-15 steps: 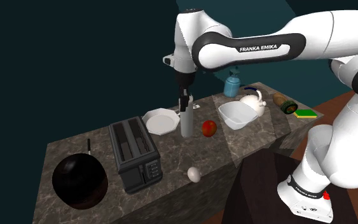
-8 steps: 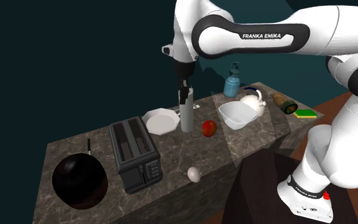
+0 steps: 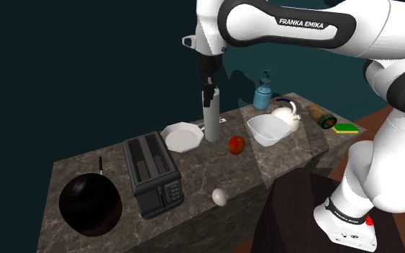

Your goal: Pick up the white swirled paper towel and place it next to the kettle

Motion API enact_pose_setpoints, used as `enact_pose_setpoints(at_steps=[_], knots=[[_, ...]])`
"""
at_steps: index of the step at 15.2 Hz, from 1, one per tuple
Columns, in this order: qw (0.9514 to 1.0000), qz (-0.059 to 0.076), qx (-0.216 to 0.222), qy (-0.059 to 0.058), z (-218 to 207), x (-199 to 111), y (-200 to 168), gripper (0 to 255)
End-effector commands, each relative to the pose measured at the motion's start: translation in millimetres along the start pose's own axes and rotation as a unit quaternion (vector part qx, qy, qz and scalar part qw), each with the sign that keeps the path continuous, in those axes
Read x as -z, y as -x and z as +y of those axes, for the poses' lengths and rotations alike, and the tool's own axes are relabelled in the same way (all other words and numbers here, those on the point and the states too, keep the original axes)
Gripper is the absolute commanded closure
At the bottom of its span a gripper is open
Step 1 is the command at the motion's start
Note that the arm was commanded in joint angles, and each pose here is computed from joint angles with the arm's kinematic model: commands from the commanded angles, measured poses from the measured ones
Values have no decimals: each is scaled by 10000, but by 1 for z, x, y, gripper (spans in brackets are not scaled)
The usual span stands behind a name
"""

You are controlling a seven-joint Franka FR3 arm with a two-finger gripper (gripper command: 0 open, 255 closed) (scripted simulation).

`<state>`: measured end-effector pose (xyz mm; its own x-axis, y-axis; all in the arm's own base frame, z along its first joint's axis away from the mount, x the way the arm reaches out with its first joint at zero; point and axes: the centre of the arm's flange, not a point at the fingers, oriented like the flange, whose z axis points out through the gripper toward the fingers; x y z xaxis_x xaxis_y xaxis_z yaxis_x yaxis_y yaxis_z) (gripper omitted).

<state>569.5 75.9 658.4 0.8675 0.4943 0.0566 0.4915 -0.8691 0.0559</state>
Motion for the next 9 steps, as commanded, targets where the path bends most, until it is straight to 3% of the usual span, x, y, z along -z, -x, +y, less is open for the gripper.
enact_pose_setpoints(at_steps=[1, 5, 9], knots=[[10000, -3, 0, -1, 1, 10, -1, 255], [10000, -3, 0, -1, 2, 30, -2, 255], [10000, -3, 0, -1, 24, 31, 46, 255]])
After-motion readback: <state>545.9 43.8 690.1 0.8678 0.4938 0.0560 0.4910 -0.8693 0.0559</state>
